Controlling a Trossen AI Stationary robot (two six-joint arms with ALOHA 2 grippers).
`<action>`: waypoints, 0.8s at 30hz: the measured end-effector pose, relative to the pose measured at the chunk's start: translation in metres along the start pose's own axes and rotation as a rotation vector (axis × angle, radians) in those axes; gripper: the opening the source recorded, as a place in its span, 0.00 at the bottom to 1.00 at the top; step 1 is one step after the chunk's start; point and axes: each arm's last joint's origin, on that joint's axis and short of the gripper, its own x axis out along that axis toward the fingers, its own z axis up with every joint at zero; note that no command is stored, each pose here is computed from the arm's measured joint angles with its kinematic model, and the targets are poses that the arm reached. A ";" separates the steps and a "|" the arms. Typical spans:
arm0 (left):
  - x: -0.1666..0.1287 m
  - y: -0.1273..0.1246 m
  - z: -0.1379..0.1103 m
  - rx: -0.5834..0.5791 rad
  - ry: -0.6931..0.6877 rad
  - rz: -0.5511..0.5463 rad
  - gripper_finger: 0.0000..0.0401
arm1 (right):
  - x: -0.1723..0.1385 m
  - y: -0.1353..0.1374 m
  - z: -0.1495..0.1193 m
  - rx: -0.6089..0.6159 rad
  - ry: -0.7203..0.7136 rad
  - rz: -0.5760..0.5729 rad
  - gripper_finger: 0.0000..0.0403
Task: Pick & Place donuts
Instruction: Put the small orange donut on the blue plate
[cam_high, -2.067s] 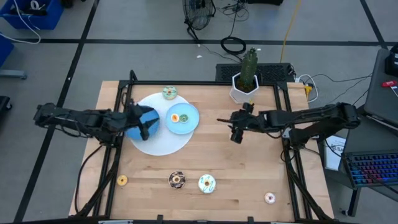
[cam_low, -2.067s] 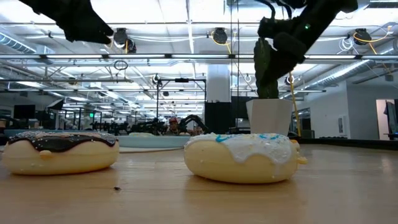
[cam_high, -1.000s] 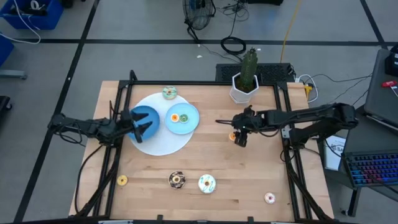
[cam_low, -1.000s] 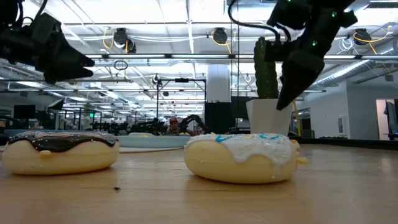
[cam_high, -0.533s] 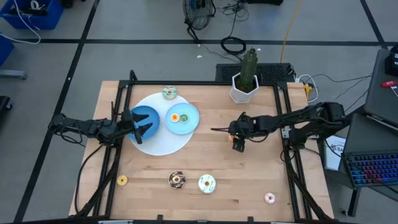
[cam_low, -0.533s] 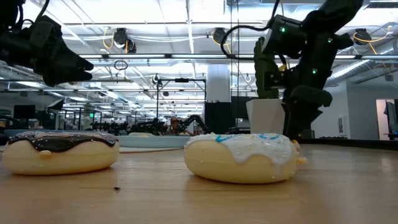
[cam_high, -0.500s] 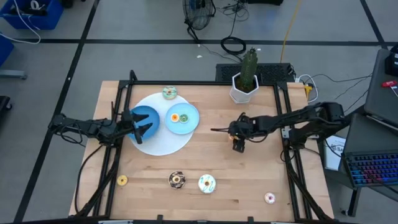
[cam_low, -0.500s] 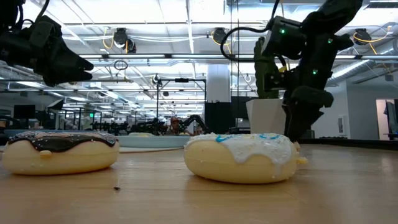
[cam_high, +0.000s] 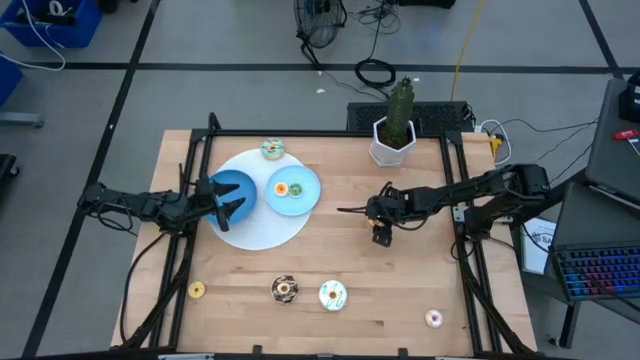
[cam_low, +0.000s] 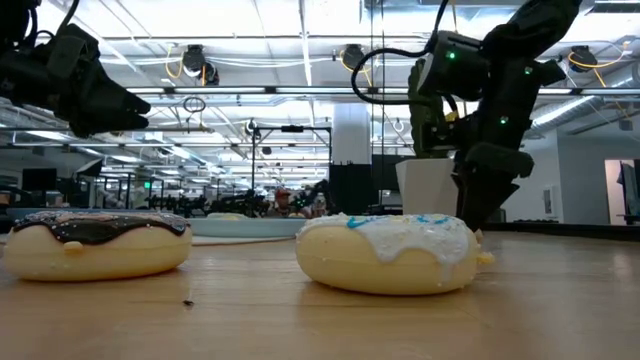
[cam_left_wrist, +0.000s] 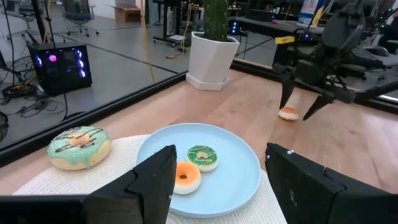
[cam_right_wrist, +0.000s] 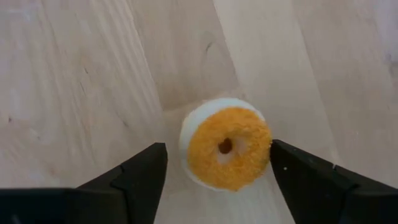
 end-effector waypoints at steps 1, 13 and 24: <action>0.000 0.000 0.000 0.002 0.000 0.000 0.61 | 0.002 0.000 0.002 0.002 -0.010 0.001 0.66; 0.000 0.000 0.000 0.002 -0.001 -0.009 0.61 | 0.007 -0.005 0.003 0.013 -0.006 -0.009 0.64; 0.000 -0.001 0.001 -0.002 -0.006 -0.010 0.61 | -0.009 -0.008 0.004 0.058 -0.044 -0.003 0.65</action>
